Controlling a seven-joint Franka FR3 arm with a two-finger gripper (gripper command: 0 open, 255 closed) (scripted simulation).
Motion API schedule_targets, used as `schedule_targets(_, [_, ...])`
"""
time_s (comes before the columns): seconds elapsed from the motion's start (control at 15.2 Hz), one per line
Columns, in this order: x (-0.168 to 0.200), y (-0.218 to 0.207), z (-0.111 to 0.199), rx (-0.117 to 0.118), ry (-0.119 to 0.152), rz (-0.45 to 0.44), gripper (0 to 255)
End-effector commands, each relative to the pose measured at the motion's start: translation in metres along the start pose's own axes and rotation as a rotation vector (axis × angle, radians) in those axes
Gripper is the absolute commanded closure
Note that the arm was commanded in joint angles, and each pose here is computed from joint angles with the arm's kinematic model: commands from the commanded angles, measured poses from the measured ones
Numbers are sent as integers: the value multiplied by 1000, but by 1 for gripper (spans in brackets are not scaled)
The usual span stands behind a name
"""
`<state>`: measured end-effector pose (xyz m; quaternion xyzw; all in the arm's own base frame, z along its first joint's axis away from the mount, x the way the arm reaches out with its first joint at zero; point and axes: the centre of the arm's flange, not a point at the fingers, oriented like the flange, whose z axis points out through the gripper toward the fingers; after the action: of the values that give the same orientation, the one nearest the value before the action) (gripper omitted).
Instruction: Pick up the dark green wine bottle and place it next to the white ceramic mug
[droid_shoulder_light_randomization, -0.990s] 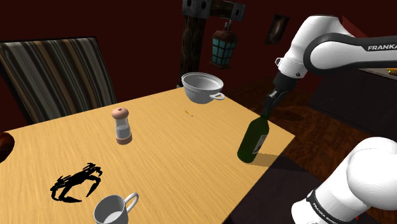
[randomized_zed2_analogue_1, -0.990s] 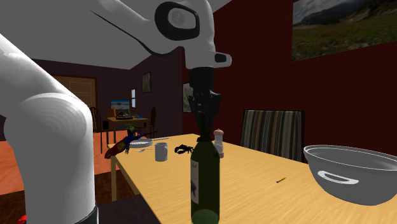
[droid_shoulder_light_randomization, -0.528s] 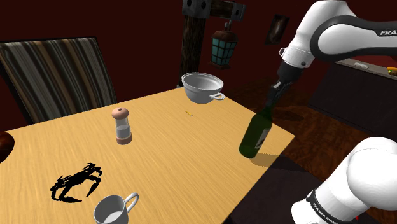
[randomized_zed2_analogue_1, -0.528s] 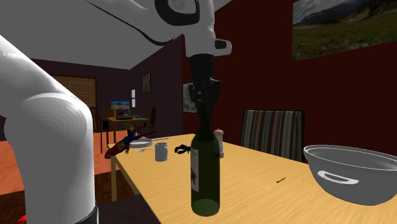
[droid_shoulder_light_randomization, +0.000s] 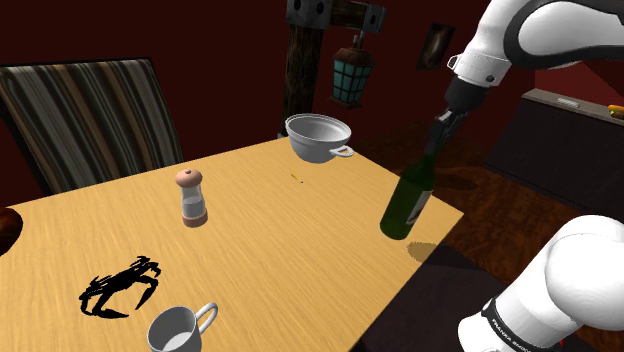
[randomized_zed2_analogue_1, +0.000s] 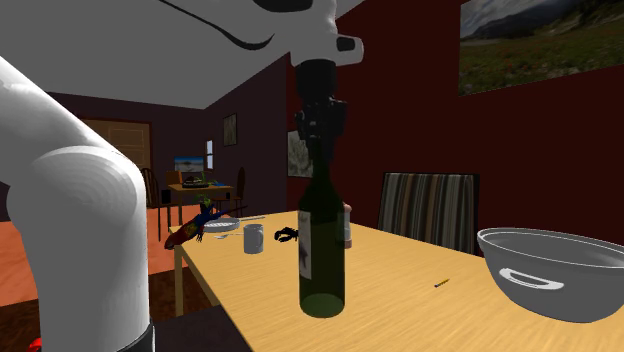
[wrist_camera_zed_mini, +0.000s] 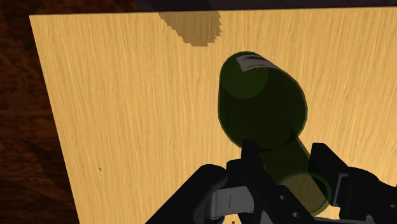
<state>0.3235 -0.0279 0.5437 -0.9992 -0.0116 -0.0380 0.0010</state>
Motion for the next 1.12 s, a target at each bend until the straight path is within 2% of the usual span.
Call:
schedule_targets(0.0, [3,0,-11,0,0,0,255])
schedule_targets(1.06, [9,0,-95,0,0,0,255])
